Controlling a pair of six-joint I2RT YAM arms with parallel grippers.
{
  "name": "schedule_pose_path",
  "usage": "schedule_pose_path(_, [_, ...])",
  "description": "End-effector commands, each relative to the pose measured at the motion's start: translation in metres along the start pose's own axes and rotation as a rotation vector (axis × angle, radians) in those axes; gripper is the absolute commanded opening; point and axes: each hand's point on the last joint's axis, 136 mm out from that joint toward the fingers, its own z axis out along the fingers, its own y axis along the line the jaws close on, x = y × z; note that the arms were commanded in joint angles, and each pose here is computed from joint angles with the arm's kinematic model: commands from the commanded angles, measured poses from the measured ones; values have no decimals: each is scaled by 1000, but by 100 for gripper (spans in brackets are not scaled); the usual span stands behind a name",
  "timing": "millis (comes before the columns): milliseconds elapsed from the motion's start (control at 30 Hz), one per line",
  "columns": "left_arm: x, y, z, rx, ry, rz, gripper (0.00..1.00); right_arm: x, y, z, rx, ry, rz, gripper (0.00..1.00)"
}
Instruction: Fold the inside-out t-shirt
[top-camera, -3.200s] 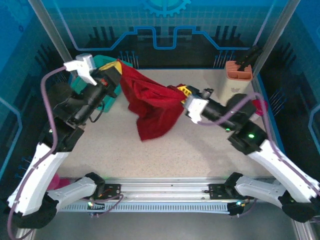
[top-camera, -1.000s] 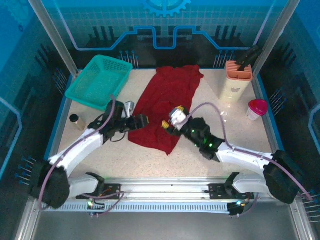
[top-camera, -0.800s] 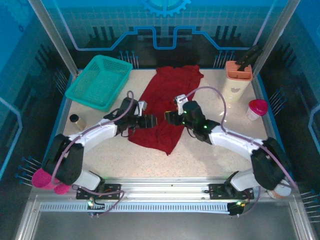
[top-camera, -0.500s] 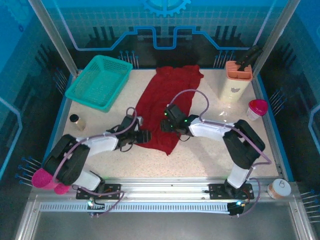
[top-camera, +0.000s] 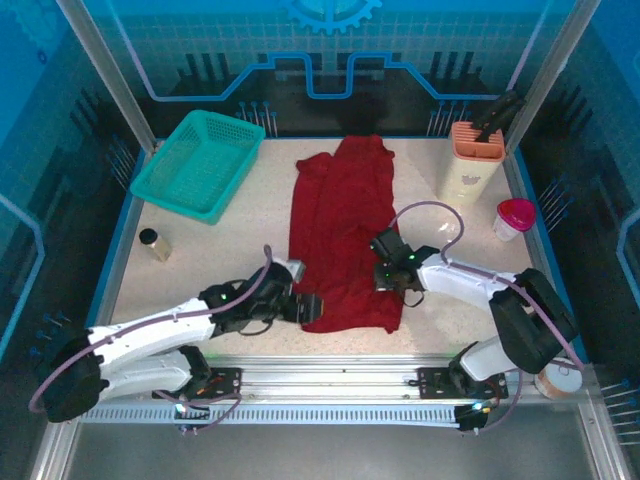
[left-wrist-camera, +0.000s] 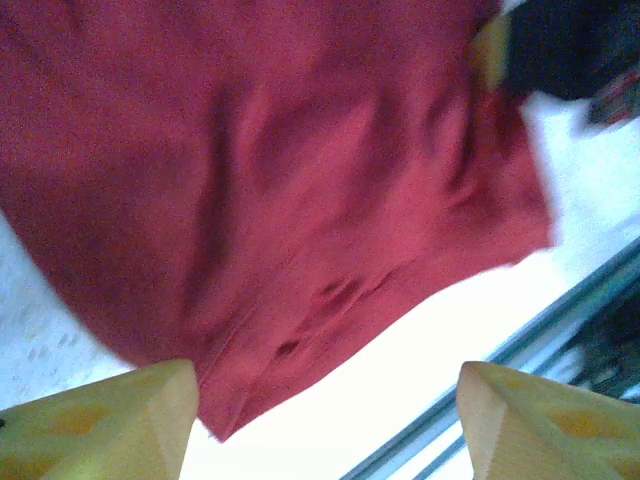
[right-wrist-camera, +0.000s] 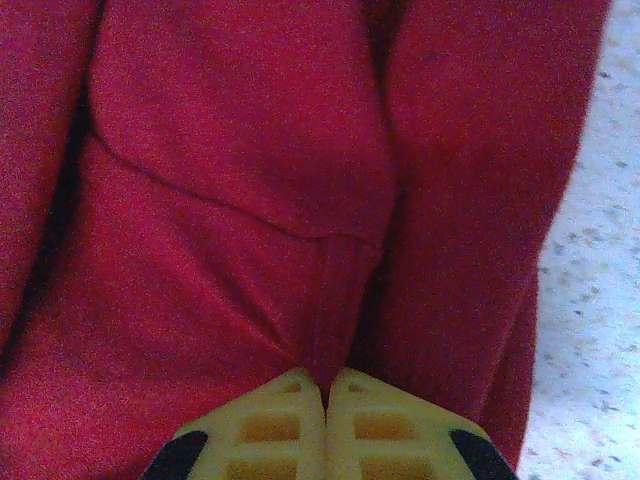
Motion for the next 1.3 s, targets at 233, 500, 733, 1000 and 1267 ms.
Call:
schedule_pose_path(233, [-115,-33,70,-43,-131,103,75,-14,11,-16,-242,46,46,9])
schedule_pose_path(500, [-147,8,166,-194,-31,46,66,-12,12,-22,-301,18,84,0])
schedule_pose_path(733, [-139,29,144,-158,-69,5,0,8,-59,-16,69,40,251,0])
schedule_pose_path(1000, [-97,35,71,-28,-61,-40,0,26,19,-25,-383,192,50,6])
schedule_pose_path(1267, [-95,2,50,67,-43,51,50,-7,38,-51,-418,67,-122,39])
